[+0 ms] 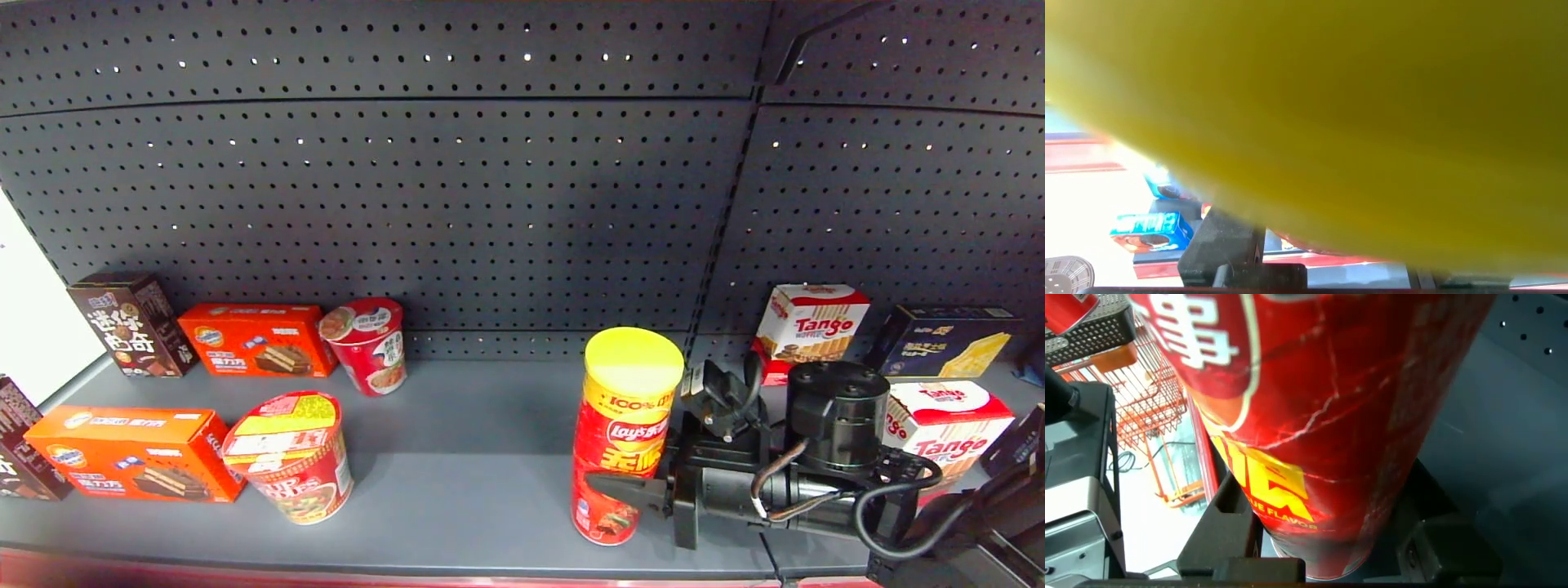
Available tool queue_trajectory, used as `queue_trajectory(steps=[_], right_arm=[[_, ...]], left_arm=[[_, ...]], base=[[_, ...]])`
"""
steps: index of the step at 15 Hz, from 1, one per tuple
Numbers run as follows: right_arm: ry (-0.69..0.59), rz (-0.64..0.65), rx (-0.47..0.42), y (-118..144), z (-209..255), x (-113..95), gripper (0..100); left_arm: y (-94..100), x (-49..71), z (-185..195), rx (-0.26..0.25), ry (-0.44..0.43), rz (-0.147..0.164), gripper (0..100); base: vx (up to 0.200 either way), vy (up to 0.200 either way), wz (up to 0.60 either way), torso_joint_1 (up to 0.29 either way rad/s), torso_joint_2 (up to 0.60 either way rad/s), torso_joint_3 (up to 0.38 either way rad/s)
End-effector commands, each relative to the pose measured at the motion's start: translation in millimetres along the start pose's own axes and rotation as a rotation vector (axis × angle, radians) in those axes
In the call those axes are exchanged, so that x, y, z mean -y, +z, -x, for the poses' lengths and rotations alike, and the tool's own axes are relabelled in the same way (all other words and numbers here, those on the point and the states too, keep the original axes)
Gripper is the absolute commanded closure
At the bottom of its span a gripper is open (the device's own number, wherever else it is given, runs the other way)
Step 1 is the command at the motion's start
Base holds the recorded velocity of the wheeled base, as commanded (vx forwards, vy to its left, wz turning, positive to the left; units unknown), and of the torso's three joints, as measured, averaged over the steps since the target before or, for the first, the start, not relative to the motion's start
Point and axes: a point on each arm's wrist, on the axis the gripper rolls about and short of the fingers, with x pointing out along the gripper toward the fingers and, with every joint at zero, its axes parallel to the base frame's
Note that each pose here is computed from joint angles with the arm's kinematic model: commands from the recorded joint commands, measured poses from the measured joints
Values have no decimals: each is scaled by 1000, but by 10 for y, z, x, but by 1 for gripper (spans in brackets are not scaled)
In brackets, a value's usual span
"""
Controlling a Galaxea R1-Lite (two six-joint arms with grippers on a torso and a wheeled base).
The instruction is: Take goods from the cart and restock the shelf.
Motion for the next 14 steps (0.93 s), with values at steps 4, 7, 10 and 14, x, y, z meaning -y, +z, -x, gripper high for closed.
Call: queue_trajectory(steps=[4, 7, 10, 14], right_arm=[[-4, -1, -6, -20, 17, 6, 100], [-3, -7, -18, -50, 43, -15, 100], [0, -10, -26, -73, 36, -18, 100], [6, -15, -27, -72, 44, -44, 0]], left_arm=[[3, 1, 2, 2, 1, 1, 100], [0, 1, 0, 1, 2, 1, 100], [4, 0, 2, 2, 0, 0, 100], [0, 0, 0, 0, 0, 1, 100]], base=[[0, 0, 0, 0, 0, 0], [0, 0, 0, 0, 0, 0], [0, 0, 0, 0, 0, 0], [0, 0, 0, 0, 0, 0]])
